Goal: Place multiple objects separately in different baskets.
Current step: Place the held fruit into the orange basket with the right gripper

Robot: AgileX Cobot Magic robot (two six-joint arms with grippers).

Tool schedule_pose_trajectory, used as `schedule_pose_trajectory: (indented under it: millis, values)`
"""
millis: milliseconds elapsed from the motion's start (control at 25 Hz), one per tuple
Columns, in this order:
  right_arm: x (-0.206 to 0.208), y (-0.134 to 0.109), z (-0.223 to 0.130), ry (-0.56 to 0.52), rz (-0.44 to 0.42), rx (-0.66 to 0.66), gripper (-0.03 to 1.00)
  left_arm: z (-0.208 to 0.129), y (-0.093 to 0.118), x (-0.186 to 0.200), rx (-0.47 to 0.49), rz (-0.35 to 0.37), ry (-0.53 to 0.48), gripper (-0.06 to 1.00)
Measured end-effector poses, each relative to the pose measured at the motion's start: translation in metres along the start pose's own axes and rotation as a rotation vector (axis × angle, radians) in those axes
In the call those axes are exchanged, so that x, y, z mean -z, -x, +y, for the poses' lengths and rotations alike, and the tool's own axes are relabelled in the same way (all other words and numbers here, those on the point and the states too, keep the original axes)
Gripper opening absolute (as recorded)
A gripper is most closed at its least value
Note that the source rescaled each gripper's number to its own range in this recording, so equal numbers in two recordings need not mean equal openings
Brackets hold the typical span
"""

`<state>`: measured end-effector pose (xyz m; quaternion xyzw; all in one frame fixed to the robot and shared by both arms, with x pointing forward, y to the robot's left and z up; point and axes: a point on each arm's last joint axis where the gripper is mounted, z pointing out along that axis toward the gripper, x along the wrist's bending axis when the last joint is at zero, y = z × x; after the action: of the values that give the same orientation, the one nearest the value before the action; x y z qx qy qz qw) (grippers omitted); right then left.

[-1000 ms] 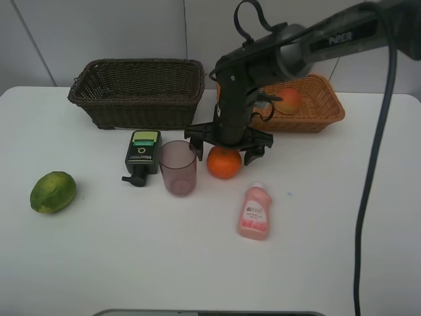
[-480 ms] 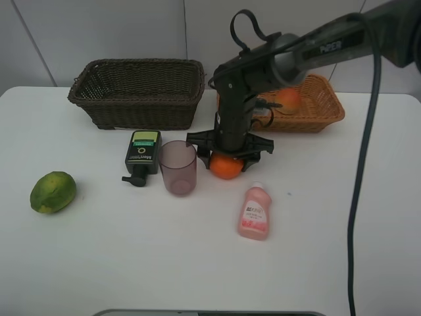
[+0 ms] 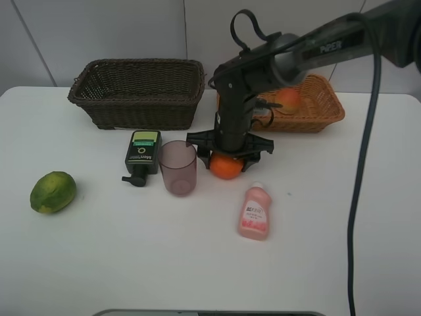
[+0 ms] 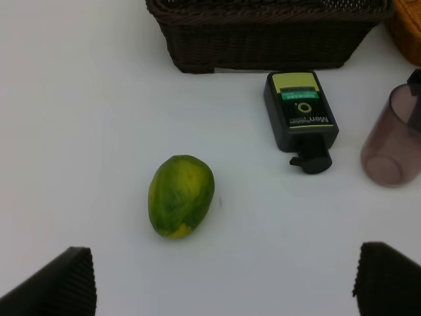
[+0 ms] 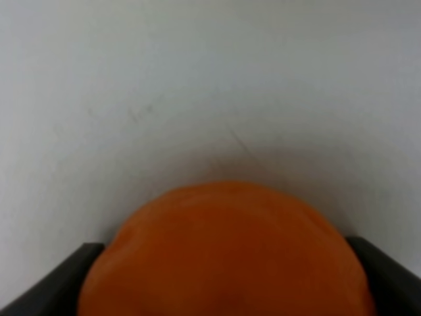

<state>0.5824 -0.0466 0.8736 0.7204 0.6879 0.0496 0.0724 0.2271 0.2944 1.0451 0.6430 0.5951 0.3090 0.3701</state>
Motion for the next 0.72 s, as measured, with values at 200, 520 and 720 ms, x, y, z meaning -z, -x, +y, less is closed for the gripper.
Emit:
schedule_pose_trajectory:
  millis: [200,520,720]
  values:
    - [0.0,0.0002,-0.0002,-0.002,-0.002,0.0,0.47,0.0,0.0,0.0,0.0,0.0,0.0,1.0]
    - [0.0,0.0004,-0.0005,-0.005,-0.005,-0.001,0.47,0.0,0.0,0.0,0.0,0.0,0.0,1.0]
    - [0.0062,-0.0006,0.0028,-0.018,-0.017,0.028,0.47,0.0,0.0,0.0,0.0,0.0,0.0,1.0]
